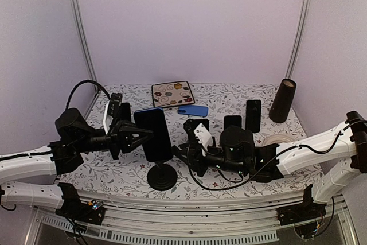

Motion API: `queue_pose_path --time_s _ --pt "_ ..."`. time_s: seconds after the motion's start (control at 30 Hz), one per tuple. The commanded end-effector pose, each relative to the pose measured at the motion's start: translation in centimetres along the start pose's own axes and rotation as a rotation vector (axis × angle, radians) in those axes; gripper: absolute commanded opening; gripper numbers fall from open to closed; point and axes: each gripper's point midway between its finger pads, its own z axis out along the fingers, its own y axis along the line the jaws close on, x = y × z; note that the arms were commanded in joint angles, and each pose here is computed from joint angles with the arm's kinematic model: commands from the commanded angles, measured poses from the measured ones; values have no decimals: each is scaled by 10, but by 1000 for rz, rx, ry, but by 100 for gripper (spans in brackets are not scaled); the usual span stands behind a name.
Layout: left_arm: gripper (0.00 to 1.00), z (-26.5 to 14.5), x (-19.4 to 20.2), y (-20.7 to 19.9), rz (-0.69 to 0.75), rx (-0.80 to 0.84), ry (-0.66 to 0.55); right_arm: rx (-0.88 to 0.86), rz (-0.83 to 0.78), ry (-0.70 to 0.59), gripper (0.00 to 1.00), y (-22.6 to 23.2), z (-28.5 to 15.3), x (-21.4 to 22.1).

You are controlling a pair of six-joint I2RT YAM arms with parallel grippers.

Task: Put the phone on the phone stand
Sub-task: Hold the phone stand at the center of the board.

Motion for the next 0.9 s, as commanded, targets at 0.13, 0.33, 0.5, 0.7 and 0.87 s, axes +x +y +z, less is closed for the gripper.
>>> queue_pose_path --time_s 0.13,0.33,0.5,0.7,0.87 --pt "0 -1 -12 -12 48 40 -58 15 14 -26 24 -1 5 -14" --pt "0 2 -8 -11 44 46 -48 16 20 -20 18 -1 6 -14" --pt "0 7 -4 -18 57 94 -61 -3 49 -9 3 3 8 -15" --pt "0 18 -1 -27 83 166 -74 -27 138 -11 2 7 2 -22" --pt "0 28 1 -35 104 227 -79 -69 195 -11 2 15 1 -27"
